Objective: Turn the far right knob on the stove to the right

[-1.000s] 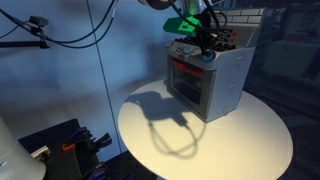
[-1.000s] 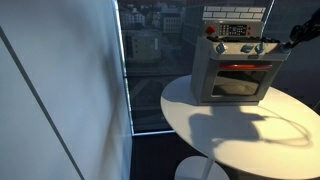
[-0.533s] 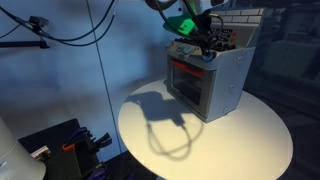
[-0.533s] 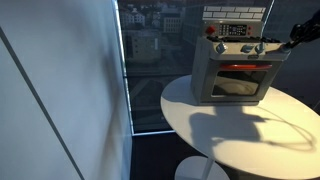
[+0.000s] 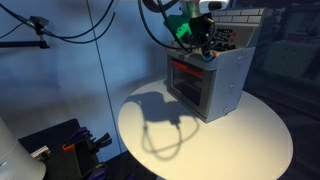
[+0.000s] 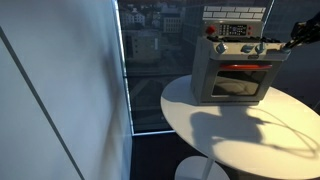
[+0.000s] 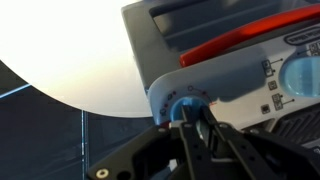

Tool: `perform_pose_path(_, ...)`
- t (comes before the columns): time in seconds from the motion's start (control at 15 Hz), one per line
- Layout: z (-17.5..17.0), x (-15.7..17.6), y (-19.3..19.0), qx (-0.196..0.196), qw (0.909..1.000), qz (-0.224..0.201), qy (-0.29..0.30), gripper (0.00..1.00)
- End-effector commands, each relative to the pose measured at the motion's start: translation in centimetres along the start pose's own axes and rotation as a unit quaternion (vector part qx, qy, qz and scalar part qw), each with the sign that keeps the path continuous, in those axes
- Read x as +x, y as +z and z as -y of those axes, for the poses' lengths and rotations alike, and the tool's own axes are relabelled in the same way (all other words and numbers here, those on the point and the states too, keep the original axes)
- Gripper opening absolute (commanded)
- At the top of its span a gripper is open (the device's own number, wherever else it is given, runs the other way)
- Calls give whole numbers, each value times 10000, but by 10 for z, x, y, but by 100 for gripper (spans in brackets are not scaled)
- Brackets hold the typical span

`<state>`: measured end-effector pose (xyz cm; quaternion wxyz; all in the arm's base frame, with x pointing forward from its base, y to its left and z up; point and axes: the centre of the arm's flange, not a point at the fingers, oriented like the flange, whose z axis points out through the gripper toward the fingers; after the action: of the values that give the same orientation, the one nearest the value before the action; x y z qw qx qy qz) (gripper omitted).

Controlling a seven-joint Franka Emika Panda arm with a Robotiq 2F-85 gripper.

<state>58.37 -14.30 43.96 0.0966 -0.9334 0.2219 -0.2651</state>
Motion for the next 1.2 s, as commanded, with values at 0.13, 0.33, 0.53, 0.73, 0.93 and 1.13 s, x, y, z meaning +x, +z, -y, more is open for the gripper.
perform_pose_path(0.13,-10,-2,-28,344,9939,-516,911,6)
perform_pose_path(0.33,-13,-6,-29,464,9902,-605,1174,6)
perform_pose_path(0.53,-13,-8,-31,518,9883,-632,1288,12)
perform_pose_path(0.73,-14,-5,-37,539,9868,-731,1340,46)
perform_pose_path(0.93,-15,0,-57,576,9856,-891,1318,68)
perform_pose_path(1.13,-15,0,-71,593,9867,-866,1243,92)
